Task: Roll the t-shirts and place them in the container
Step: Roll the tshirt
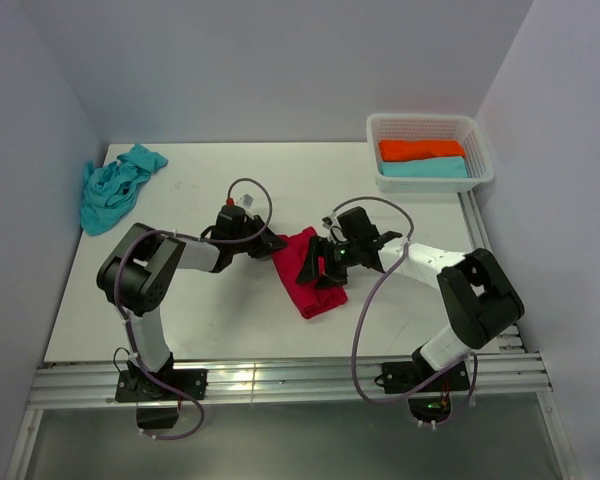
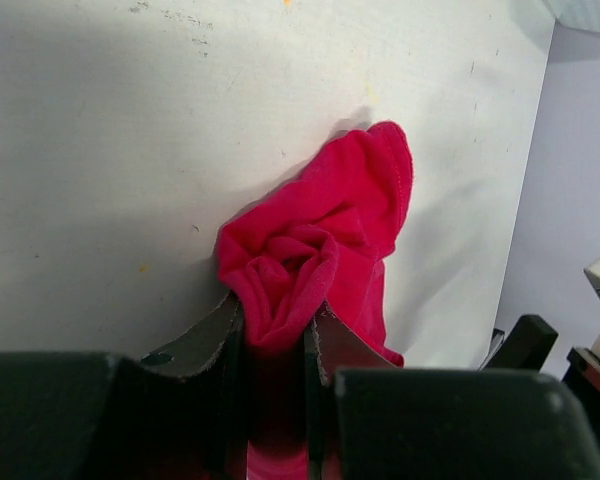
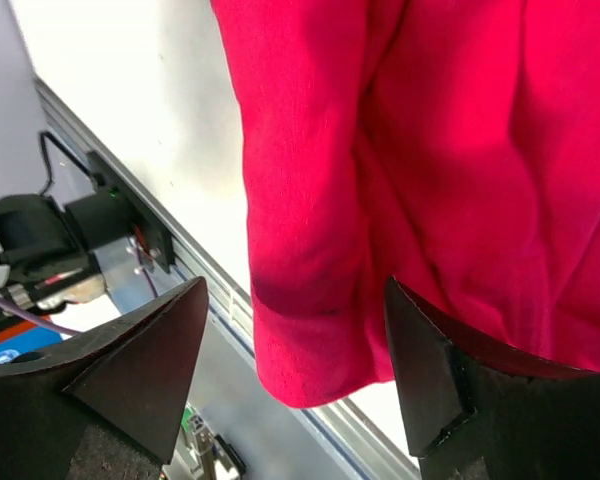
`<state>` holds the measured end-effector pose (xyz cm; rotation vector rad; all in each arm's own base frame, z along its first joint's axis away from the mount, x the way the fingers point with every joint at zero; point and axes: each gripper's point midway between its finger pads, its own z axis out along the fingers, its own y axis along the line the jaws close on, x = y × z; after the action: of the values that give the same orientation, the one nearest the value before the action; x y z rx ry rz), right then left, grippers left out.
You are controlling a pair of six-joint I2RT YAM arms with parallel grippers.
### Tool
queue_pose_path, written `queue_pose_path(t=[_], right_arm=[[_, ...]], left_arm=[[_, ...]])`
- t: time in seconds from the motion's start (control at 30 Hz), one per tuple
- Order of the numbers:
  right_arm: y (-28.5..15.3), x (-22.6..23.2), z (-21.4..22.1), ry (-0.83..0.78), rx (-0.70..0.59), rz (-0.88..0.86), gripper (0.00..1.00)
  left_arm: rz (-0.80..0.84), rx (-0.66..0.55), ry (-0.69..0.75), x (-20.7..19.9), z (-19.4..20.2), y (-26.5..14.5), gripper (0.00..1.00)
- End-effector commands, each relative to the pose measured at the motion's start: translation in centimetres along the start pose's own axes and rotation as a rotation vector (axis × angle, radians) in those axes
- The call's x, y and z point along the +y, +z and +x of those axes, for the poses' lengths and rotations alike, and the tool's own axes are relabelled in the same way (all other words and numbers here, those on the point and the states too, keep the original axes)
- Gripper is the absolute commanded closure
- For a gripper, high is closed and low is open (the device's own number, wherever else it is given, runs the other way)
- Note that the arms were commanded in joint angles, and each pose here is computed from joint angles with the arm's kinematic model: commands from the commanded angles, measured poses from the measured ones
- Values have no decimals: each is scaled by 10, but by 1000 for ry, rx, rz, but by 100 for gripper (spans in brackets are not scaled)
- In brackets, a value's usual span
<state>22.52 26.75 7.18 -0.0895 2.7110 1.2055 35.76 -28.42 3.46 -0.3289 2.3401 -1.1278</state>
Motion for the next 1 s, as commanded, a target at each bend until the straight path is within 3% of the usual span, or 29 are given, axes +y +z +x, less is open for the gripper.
queue_pose_path(t=[0.0, 0.3, 0.4, 0.43, 0.53, 0.63, 0.8, 0.93, 0.97], right_arm=[[-4, 2, 11, -24, 11, 50, 23], [15, 8, 47, -70, 88, 125, 31], [17, 7, 57, -74, 100, 147, 44], [18, 3, 62, -66, 105, 162, 59], [21, 0, 70, -49, 123, 129, 91], [27, 1, 75, -20, 117, 26, 99], [25, -8, 88, 44, 122, -145, 100], [31, -29, 92, 36, 150, -89, 90], [32, -33, 93, 37, 158, -73, 83]], left_arm=[[-25, -30, 50, -5, -9, -3, 100], [-85, -36, 57, -3, -11, -4, 100], [-105, -35, 55, 0, -10, -4, 100], [-111, -33, 54, 1, -9, -4, 100], [-109, -30, 56, 1, -8, -5, 100], [-103, -23, 61, 0, -7, -5, 100], [-102, -20, 77, -1, -8, -6, 100], [-102, -18, 75, -2, -9, -5, 100], [-106, -20, 77, -2, -9, -5, 99]])
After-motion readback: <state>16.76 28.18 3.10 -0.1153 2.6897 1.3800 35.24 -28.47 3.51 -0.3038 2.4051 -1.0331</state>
